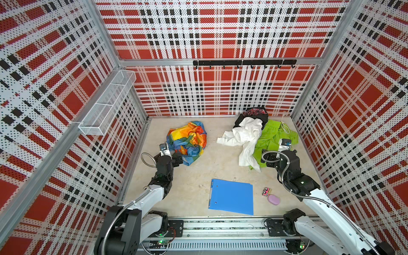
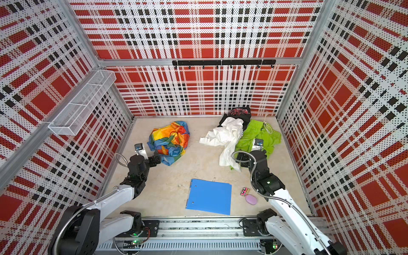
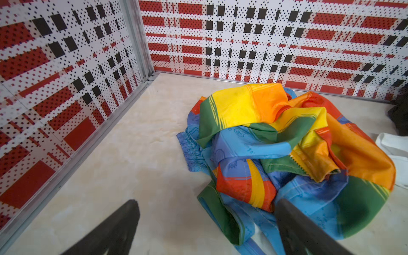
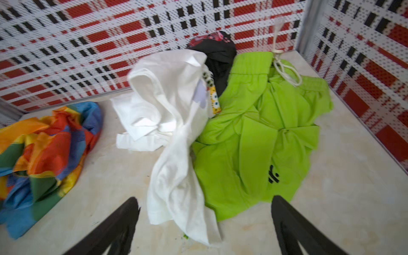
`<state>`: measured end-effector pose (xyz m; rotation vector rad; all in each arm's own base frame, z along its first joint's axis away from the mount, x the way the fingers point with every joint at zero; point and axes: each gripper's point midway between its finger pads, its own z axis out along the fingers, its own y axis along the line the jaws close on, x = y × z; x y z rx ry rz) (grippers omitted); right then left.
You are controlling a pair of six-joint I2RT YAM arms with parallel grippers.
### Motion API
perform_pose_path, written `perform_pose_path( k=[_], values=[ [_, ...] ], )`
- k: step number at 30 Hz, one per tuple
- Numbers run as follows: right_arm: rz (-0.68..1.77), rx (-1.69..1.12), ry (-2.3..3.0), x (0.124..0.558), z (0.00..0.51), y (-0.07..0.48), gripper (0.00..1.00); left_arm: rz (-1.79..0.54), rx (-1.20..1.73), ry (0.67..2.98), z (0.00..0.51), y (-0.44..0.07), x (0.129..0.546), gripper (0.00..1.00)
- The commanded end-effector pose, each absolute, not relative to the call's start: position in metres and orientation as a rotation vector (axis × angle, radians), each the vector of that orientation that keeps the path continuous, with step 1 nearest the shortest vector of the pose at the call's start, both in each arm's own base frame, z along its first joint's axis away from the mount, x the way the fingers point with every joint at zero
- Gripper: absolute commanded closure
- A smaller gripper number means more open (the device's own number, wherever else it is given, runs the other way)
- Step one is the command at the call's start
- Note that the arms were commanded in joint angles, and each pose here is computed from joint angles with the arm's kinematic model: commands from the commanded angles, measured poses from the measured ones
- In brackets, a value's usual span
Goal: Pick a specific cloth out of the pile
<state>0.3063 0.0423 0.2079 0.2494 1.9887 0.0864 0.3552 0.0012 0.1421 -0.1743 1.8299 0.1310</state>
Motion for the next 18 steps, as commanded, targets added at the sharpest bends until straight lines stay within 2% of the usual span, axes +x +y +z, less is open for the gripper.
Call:
perform_pose_path(
  k=[1, 7, 14, 18],
  values=[
    [0.096, 0.270, 1.869, 0.322, 0.232, 0.025, 0.00, 0.158, -0.159, 1.654, 0.170, 0.007, 0.363, 0.01],
    [0.013, 0.289, 1.856, 0.340, 0.218, -0.003, 0.00, 0.186, -0.084, 1.666, 0.156, 0.000, 0.374, 0.01],
    [-0.059, 0.299, 1.855, 0.361, 0.193, -0.022, 0.00, 0.188, -0.056, 1.568, 0.154, 0.002, 0.371, 0.01],
    [-0.117, 0.284, 1.858, 0.366, 0.179, -0.030, 0.00, 0.137, -0.035, 1.628, 0.139, 0.003, 0.377, 0.01]
  ],
)
